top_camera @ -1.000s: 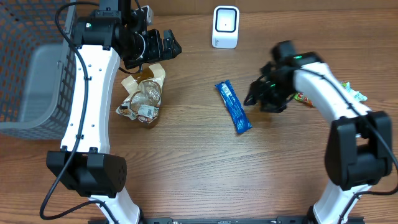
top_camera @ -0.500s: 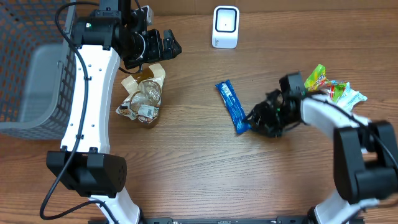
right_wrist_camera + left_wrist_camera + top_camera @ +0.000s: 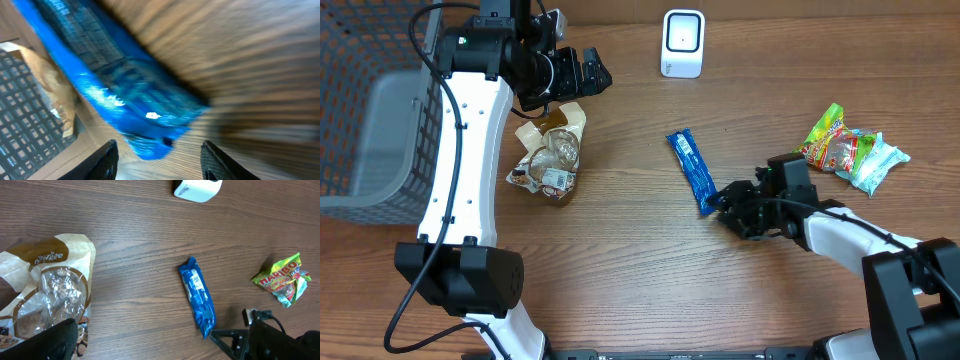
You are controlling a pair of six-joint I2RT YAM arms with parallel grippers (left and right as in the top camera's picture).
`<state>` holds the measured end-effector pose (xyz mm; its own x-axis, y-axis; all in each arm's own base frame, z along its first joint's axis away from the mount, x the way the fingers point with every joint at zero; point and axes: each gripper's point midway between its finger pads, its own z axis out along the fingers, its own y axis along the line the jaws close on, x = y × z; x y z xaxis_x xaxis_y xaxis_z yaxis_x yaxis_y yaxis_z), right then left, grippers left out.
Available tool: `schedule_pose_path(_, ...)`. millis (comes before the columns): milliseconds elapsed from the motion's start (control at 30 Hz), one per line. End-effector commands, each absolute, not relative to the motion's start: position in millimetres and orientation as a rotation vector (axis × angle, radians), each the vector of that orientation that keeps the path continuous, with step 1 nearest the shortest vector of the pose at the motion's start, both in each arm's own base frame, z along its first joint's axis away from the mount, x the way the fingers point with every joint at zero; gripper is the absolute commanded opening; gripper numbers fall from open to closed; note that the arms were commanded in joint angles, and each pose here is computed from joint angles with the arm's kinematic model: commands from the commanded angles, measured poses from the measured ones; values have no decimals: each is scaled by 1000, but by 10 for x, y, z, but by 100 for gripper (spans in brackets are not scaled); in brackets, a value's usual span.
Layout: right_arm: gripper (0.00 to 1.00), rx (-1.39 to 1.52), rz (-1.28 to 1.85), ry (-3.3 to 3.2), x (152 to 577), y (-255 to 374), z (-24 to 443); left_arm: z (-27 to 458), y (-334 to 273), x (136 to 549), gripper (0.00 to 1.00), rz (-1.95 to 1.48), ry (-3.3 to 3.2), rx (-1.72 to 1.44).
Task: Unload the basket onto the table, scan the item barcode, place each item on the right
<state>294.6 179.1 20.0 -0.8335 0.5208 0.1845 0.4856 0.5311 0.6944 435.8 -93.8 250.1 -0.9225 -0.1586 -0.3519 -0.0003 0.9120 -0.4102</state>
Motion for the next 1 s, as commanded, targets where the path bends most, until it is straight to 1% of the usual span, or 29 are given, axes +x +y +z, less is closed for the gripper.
schedule_pose_path(0, 56, 1021, 1133, 2671, 2997, 1771, 161, 2595, -902, 4356, 100, -561, 2664, -97)
schedule_pose_path(200, 58, 1165, 1023, 2592, 3095, 1718, 108, 2595, -902, 4356, 100, -561, 2664, -97)
schedule_pose_path(333, 58, 1144, 993, 2527, 3209, 1732, 144, 2595, -902, 4356, 99, -561, 2664, -97)
schedule_pose_path(533, 57, 1180, 933, 2479, 3252, 1726, 132, 2595, -902, 4356, 100, -561, 2664, -97)
schedule_pose_path(633, 46, 1171, 938, 2462, 3286, 1726, 153, 2595, -902, 4356, 100, -561, 2664, -97)
schedule_pose_path(700, 26, 1143, 937, 2466, 3293, 1729, 160, 2595, -902, 4356, 100, -561, 2664, -97)
schedule_pose_path(733, 18, 1127, 941, 2467, 3298, 1736, 168, 2595, -902, 4356, 100, -561, 2664, -97)
schedule_pose_path(800, 10, 1068, 972, 2476, 3310, 1784, 204, 2595, -902, 4356, 100, -561, 2664, -97)
schedule_pose_path(867, 4, 981, 1007, 2488, 3324, 1845, 258, 2595, -902, 4356, 100, -561, 2664, -97)
schedule_pose_path(967, 4, 845, 1037, 2504, 3369, 1926, 363, 2595, -902, 4356, 100, -561, 2664, -97)
